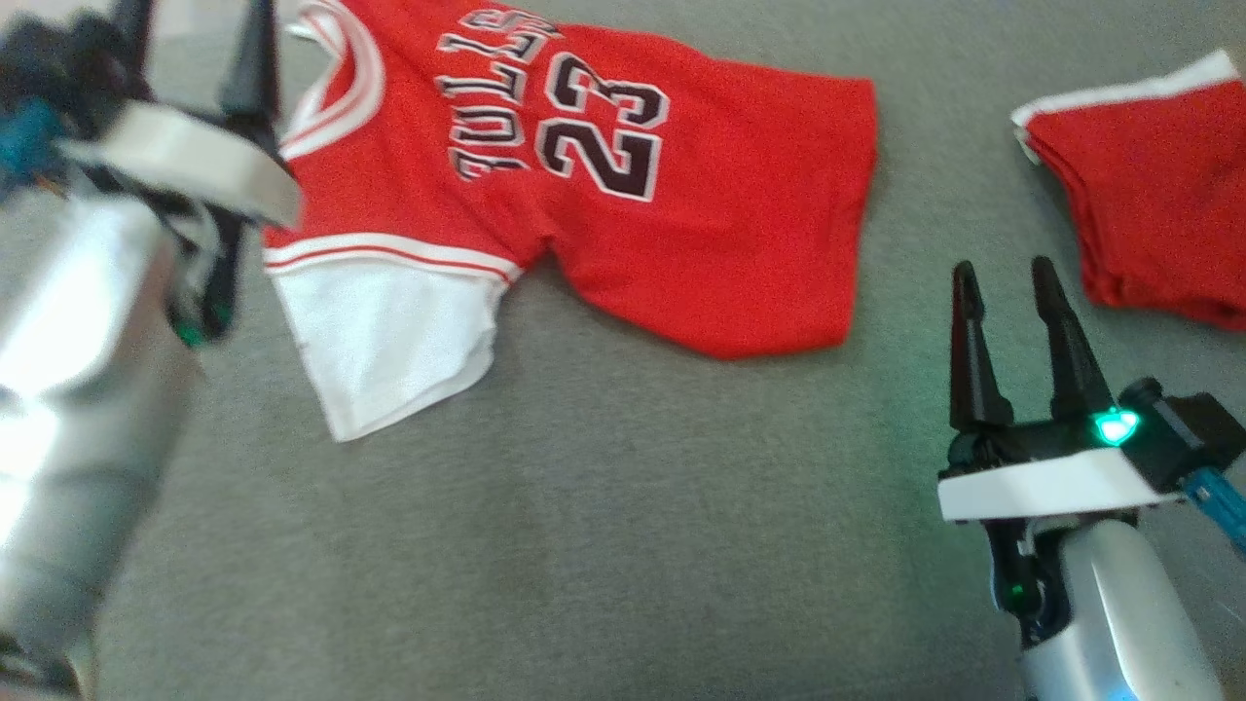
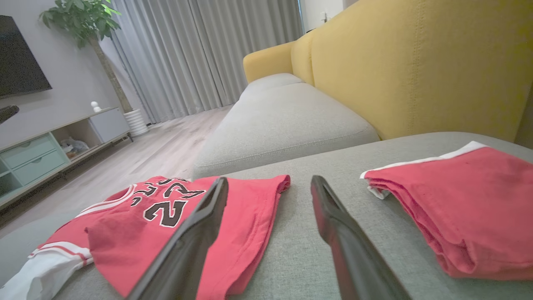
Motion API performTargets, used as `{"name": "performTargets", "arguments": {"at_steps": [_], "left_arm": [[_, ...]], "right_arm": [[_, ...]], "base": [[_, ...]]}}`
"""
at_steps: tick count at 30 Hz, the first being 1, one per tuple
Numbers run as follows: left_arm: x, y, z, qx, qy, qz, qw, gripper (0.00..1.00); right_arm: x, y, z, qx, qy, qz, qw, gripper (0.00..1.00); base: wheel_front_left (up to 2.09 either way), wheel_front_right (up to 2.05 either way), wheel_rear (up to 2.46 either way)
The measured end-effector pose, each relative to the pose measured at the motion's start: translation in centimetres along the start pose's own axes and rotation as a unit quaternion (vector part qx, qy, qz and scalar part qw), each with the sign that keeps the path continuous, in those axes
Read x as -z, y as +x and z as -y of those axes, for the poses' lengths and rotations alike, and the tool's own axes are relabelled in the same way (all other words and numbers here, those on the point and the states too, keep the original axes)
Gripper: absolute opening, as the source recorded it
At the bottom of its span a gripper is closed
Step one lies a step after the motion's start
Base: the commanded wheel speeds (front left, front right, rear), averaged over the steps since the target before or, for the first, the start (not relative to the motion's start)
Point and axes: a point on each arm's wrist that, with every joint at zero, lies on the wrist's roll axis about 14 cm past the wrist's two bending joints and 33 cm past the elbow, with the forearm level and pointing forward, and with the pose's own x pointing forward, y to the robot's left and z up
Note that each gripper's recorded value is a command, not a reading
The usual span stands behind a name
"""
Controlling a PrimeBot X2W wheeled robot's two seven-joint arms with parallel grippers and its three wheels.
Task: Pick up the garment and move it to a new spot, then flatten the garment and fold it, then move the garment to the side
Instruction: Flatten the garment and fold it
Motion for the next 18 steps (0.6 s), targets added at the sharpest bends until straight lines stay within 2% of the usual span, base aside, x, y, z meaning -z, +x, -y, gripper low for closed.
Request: {"name": "performTargets", "arguments": {"at_steps": [4,11,18], "left_arm": [[-0.6,-4.6,0.9,-0.026,-0.042,0.029,0.998,1.0],[2.6,-13.7,2.2,-0.084,-0.092,0.01,0.992,1.0],[5.2,-18.3,3.3,-0.13,-0.139,-0.011,0.982,1.0]], "right_arm": [[-0.5,-0.1,-1.2,-0.017,-0.005,0.007,1.0,1.0],[-1.5,-0.5,-4.0,-0.057,-0.011,0.021,0.998,1.0],[-1.7,-1.5,-5.3,-0.075,-0.01,0.023,0.997,1.0]], "base": [[0.0,0.0,0.0],[0.0,0.0,0.0],[0.0,0.0,0.0]]}}
